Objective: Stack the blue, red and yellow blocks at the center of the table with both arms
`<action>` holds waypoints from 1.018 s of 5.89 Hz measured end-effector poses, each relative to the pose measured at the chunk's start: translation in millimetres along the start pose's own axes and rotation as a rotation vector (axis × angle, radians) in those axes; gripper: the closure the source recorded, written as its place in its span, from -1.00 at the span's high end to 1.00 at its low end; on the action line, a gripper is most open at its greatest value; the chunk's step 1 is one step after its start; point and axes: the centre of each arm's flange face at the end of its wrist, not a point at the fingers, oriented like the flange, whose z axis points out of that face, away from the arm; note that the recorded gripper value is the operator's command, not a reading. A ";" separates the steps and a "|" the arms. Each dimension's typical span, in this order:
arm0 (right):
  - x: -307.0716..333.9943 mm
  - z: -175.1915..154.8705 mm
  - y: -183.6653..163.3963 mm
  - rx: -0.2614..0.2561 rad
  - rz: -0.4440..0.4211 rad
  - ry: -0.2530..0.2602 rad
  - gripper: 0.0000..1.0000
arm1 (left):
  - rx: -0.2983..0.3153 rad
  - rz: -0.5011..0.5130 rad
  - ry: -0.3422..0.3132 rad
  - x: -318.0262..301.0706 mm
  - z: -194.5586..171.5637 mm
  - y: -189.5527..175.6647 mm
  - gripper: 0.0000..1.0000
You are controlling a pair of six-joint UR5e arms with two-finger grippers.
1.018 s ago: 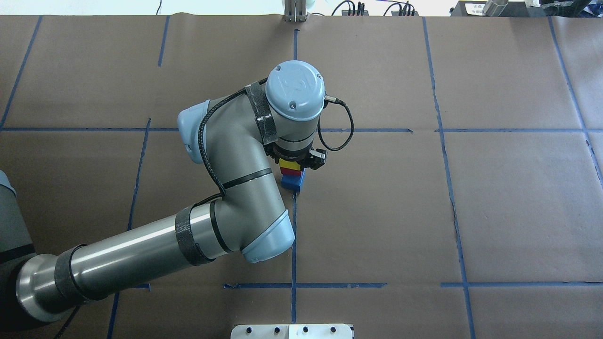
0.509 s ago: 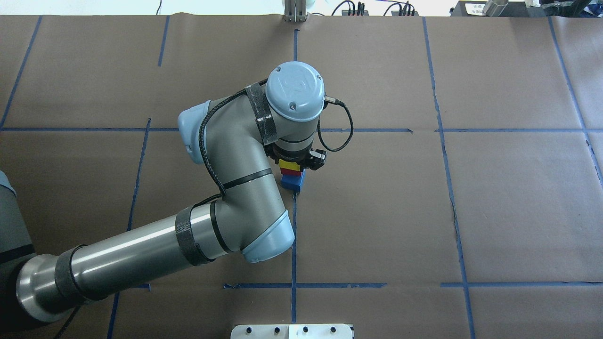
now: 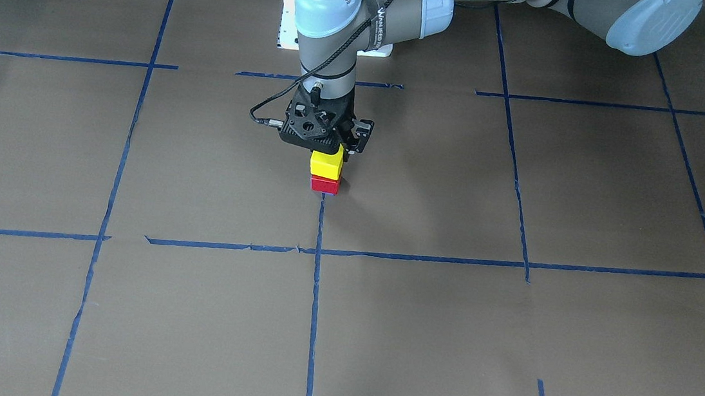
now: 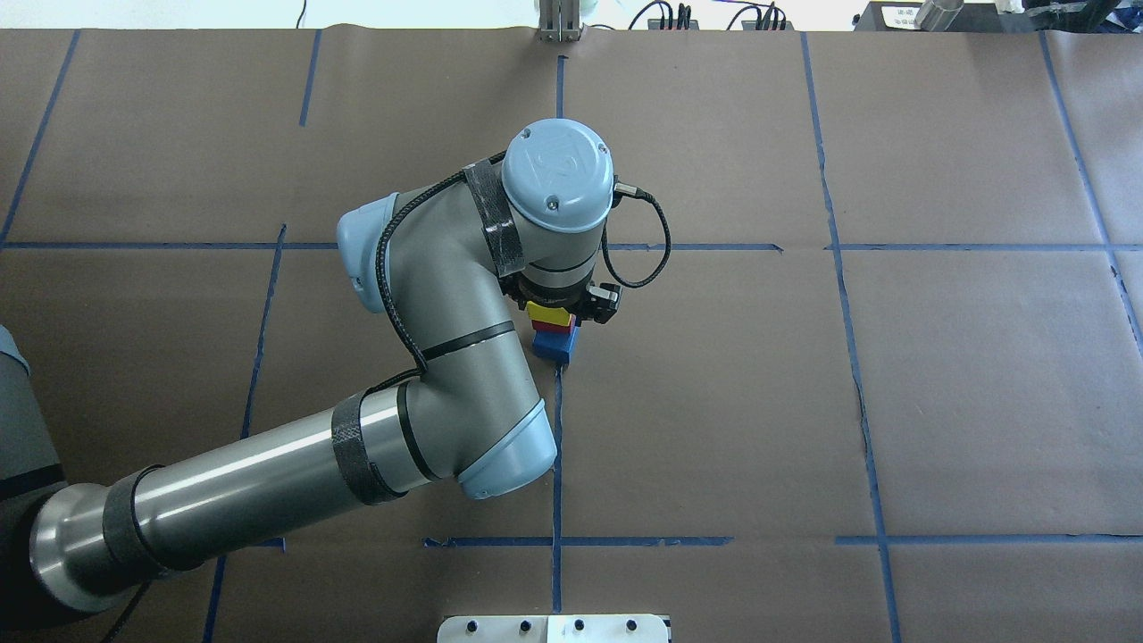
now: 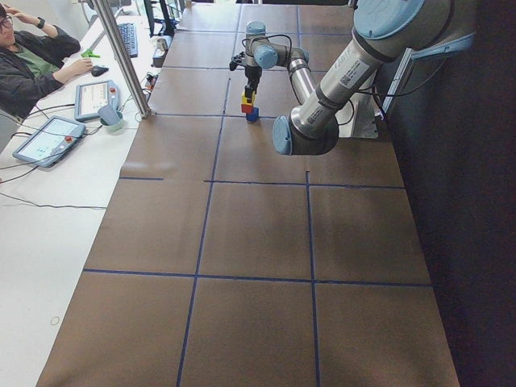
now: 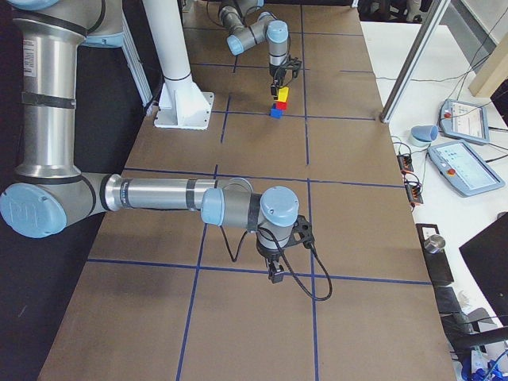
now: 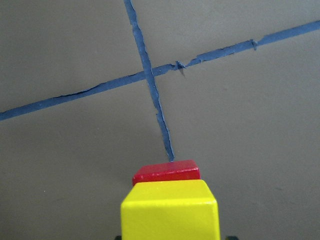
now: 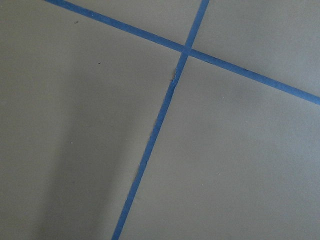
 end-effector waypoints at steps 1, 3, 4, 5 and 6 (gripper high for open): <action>0.2 -0.1 0.1 0.000 0.000 0.000 1.00 | 0.006 0.002 0.007 -0.5 -3.0 -0.2 1.00; 0.0 0.0 0.0 0.000 0.000 0.000 1.00 | 0.025 -0.021 0.046 -21.5 -35.2 -16.8 1.00; 0.2 0.2 0.1 0.000 0.000 0.000 1.00 | 0.017 -0.040 0.077 -56.6 -50.9 -23.3 1.00; 0.8 0.5 0.5 -0.001 0.002 0.000 1.00 | 0.003 -0.034 0.083 -112.4 -52.9 -17.8 0.99; 1.3 1.0 0.8 -0.002 0.003 0.000 1.00 | -0.011 0.001 0.060 -186.5 -49.1 -12.1 1.00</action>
